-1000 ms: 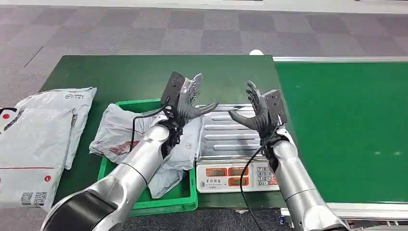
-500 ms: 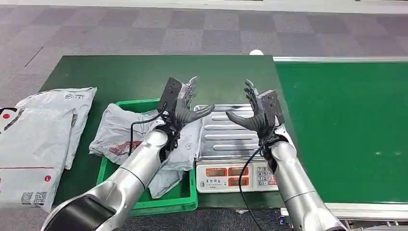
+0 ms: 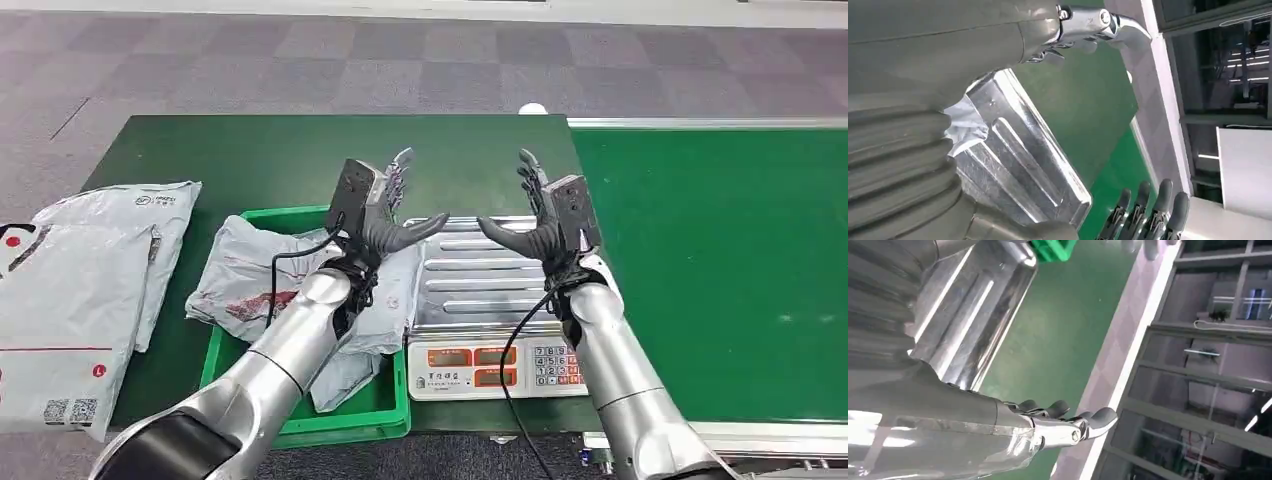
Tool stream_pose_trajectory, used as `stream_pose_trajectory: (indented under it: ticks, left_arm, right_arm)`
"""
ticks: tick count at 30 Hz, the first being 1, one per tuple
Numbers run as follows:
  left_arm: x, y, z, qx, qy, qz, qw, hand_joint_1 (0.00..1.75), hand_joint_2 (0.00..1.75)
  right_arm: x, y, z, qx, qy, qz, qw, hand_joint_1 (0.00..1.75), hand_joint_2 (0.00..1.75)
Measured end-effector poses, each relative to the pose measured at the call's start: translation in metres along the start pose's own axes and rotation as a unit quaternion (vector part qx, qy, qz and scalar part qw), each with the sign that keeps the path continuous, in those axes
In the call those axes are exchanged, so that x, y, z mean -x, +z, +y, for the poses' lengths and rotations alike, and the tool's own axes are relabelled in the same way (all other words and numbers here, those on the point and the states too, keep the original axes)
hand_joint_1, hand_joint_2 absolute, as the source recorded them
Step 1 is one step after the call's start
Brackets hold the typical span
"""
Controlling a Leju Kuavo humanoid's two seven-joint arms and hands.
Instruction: Moved the parcel from conveyor to table for the left to box.
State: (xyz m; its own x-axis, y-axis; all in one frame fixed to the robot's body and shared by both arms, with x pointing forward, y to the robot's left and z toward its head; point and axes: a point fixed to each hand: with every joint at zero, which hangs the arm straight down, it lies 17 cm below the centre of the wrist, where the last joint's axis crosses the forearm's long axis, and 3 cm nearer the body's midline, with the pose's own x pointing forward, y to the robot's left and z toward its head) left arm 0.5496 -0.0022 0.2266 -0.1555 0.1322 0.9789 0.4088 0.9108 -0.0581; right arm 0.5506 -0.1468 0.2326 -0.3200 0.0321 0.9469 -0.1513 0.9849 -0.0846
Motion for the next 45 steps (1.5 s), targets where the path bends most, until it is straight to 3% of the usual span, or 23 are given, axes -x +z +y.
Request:
stream_pose_trajectory:
  ticks: [6,25,35,45]
  left_arm:
    - [-0.009,-0.001,0.005,-0.014,0.022,-0.019,0.999,0.00,1.75]
    - [-0.008,0.000,0.007,-0.011,0.024,-0.019,0.999,0.00,1.75]
    - [-0.009,0.001,-0.011,0.017,-0.018,-0.028,0.999,0.00,1.75]
    - [-0.006,0.006,-0.012,0.020,-0.023,-0.030,0.999,0.00,1.75]
  right_arm:
    - [0.012,0.012,-0.015,0.008,0.011,0.002,1.000,0.00,1.75]
    - [0.019,0.017,-0.032,0.018,0.016,0.004,1.000,0.00,1.75]
    - [0.040,0.026,-0.100,0.068,0.088,0.025,0.993,0.00,1.75]
    - [0.069,0.054,-0.171,0.116,0.176,0.063,0.975,0.00,1.75]
